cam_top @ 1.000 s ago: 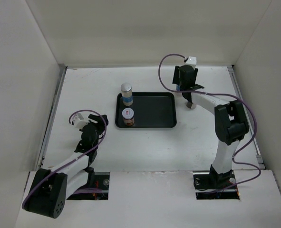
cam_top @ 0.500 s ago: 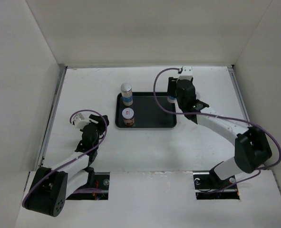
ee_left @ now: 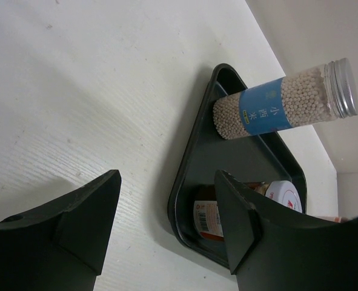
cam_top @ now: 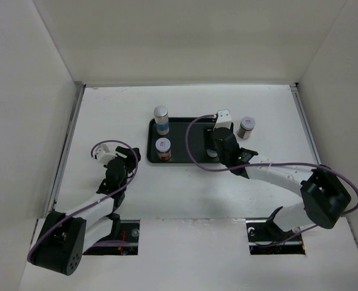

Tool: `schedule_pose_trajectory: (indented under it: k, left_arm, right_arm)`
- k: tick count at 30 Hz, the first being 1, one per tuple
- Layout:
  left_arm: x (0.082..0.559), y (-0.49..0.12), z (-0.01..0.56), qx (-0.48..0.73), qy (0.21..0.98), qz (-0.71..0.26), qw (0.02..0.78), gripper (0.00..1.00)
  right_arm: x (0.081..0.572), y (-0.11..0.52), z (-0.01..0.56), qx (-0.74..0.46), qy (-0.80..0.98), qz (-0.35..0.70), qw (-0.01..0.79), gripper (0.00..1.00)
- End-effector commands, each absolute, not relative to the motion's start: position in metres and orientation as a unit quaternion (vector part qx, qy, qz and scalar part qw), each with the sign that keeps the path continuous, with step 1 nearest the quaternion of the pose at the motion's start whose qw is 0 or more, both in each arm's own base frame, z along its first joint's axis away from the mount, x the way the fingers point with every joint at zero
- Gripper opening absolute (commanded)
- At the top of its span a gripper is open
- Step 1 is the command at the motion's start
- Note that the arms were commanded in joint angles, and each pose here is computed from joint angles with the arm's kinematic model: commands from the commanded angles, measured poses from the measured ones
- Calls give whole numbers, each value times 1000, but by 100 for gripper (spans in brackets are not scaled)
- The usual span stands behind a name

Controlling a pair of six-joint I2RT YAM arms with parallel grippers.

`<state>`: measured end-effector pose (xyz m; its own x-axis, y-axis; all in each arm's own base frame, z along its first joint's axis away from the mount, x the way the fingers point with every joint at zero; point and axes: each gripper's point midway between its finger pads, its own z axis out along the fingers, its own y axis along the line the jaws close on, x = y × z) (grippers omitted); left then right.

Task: Organize the condiment bottles

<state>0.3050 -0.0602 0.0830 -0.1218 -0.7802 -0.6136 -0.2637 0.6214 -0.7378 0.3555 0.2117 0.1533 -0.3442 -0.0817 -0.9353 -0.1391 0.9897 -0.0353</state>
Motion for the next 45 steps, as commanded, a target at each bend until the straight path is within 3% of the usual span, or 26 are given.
schedule_pose_trajectory:
  k: [1, 3, 7, 9, 17, 21, 27, 37, 40, 45]
  left_arm:
    - [315, -64, 111, -361, 682, -262, 579, 62]
    - [315, -67, 112, -358, 683, -262, 580, 62]
    - [315, -67, 111, -357, 685, -264, 577, 61]
    - [315, -68, 112, -355, 685, -262, 579, 61]
    - [317, -65, 113, -358, 683, -256, 583, 61]
    - [317, -64, 117, -357, 675, -256, 592, 62]
    - [315, -74, 127, -338, 681, -265, 593, 60]
    - [303, -75, 123, -329, 730, -225, 555, 60]
    - [304, -80, 120, -322, 741, -221, 547, 60]
    - [308, -81, 123, -320, 740, -223, 548, 61]
  right_arm:
    - [356, 220, 174, -20, 801, 62, 595, 62]
    - [354, 220, 164, -16, 807, 63, 587, 68]
    - [351, 215, 172, -6, 802, 65, 593, 94]
    - [348, 210, 188, 2, 793, 71, 605, 100]
    - [362, 139, 250, 87, 751, 76, 650, 100]
    - [395, 79, 226, 162, 765, 10, 624, 100]
    - [445, 58, 185, 162, 812, -50, 559, 100]
    - [457, 47, 131, 180, 847, -52, 498, 100]
    - [456, 51, 121, 181, 853, -43, 487, 95]
    - [462, 50, 122, 186, 847, -36, 497, 69]
